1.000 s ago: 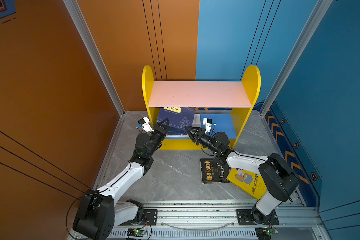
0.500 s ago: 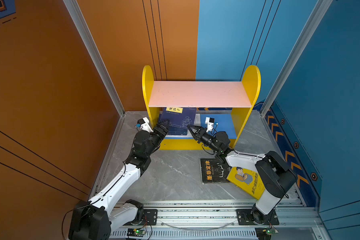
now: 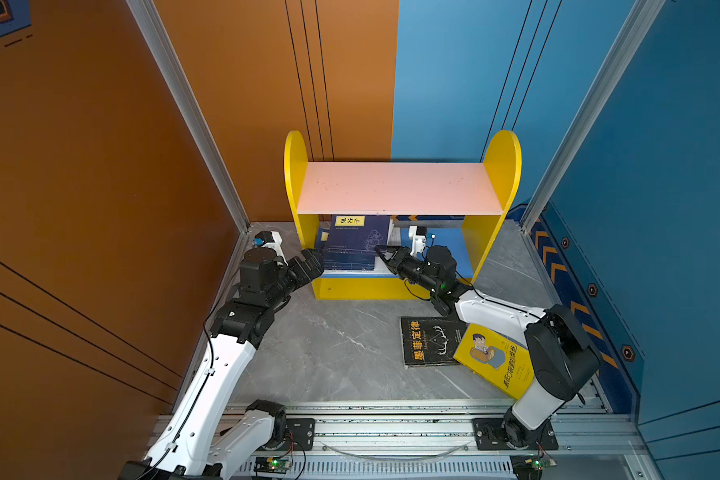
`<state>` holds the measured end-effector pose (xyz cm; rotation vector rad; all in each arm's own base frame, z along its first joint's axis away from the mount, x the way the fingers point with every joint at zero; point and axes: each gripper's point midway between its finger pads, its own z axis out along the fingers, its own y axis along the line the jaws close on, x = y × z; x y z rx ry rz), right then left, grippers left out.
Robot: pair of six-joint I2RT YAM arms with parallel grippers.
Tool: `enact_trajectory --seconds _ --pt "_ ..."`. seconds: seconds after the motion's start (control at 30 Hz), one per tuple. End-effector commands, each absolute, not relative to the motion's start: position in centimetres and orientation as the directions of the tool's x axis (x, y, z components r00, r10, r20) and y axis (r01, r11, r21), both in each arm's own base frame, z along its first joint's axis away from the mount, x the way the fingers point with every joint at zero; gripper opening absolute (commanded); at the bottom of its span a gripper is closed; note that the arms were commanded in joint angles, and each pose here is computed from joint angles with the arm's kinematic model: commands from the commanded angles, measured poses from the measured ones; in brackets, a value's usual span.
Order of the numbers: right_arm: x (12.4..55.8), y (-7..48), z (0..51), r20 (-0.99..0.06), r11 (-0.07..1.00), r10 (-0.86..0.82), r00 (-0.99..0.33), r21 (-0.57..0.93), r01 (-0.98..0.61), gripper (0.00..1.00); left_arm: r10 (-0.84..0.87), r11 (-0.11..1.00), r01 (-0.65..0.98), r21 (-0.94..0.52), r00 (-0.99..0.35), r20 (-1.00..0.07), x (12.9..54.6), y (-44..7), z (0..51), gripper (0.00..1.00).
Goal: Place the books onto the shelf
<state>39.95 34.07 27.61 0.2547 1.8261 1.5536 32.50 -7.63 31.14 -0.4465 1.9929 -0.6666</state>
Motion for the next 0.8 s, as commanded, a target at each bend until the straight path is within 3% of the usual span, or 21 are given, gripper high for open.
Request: enact_trajectory --seconds 0.0,0.77 --pt "39.8 35.1 30.4 -0.443 0.238 0.532 -0.722 0.896 -0.374 0.01 -0.528 0.822 -0.104 -0.56 -0.506 -0.682 31.2 -5.5 29.0 0.98" --pt "40.3 38.1 26.6 -0.447 0.3 0.396 -0.802 0.888 -0.347 0.01 -0.612 0.761 -0.166 -0.627 -0.503 -0.61 33.0 -3.6 25.8 0.98"
